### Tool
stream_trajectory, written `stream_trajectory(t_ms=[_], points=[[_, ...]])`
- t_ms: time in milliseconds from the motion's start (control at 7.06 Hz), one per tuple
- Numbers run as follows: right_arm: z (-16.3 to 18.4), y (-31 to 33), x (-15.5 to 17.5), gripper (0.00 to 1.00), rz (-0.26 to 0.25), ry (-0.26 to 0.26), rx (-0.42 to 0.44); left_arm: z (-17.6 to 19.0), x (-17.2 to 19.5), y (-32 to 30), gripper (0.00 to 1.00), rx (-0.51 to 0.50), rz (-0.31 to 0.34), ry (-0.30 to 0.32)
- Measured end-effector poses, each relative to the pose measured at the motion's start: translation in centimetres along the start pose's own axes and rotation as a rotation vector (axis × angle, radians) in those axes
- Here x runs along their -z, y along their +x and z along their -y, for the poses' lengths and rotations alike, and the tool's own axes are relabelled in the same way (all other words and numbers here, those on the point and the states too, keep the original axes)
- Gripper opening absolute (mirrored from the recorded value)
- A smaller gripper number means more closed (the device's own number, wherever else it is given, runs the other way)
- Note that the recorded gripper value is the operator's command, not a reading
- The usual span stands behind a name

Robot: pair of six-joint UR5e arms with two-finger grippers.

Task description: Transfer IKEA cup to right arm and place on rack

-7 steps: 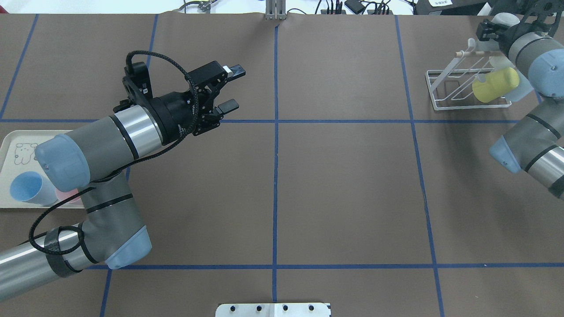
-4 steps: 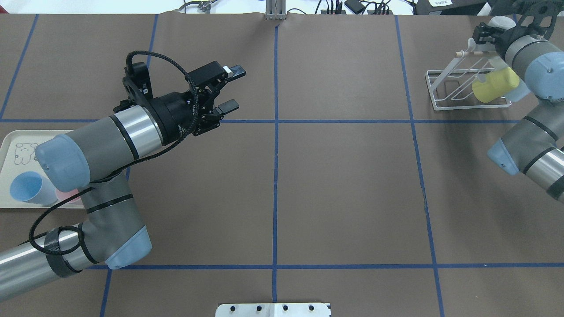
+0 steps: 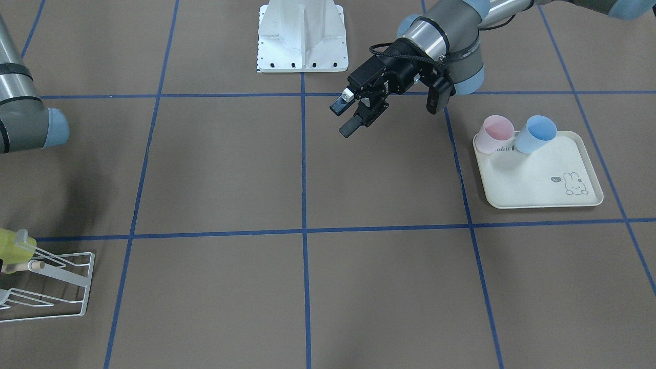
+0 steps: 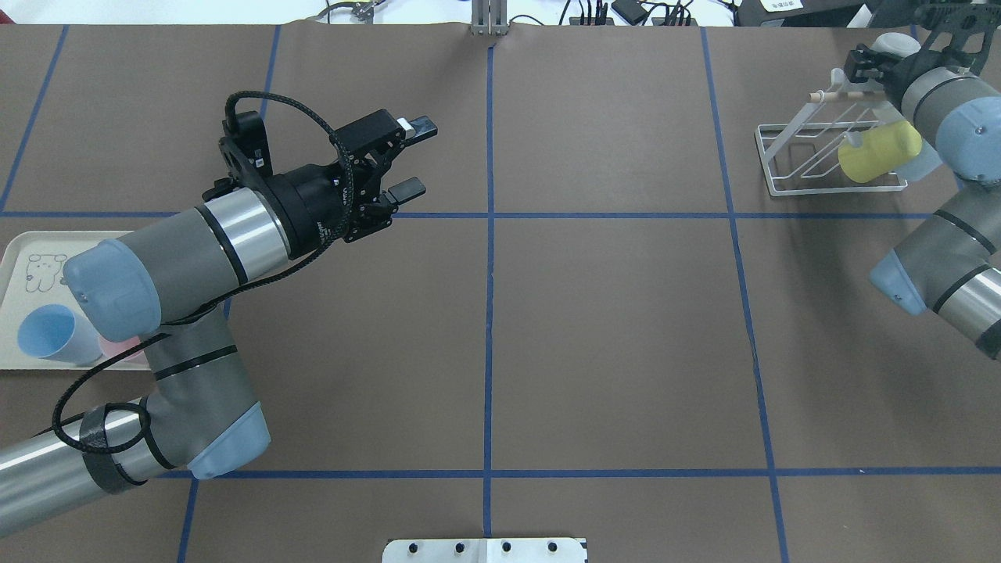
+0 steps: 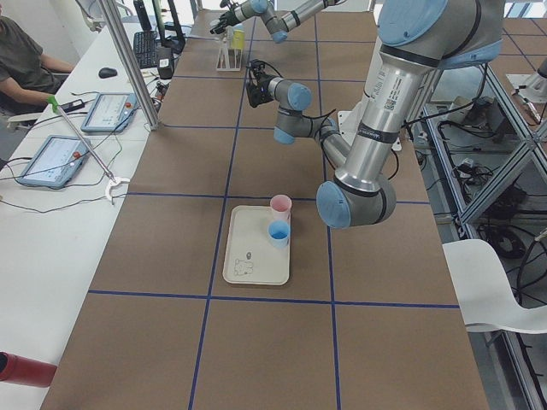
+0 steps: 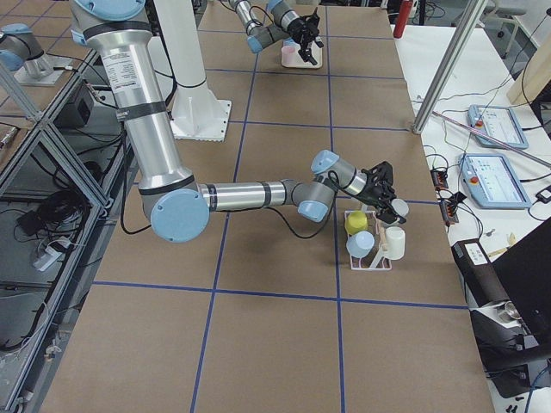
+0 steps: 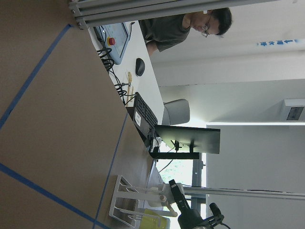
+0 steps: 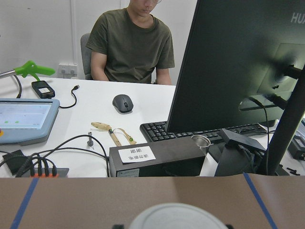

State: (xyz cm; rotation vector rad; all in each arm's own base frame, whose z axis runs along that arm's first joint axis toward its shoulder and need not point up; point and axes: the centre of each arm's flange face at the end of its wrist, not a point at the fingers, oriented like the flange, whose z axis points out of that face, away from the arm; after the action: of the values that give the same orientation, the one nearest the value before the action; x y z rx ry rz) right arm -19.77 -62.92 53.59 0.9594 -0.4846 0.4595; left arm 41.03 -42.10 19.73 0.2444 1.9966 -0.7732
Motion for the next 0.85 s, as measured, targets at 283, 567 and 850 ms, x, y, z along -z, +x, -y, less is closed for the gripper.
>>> stream_trajectory(t_ms=[283,567,850], points=[[0.2,1.0,0.0,0.0,-0.015,0.005,-0.001,-0.1,0.0,0.0,1.0,0.001,0.0,0.0],[0.9,1.5,-0.1,1.0,-0.021,0.014,-0.007,-0.1,0.0,-0.1,1.0,0.002,0.001,0.0],[1.2,1.6,-0.1,1.0,-0.024,0.019,-0.01,-0.1,0.0,-0.1,1.0,0.004,0.001,-0.001]])
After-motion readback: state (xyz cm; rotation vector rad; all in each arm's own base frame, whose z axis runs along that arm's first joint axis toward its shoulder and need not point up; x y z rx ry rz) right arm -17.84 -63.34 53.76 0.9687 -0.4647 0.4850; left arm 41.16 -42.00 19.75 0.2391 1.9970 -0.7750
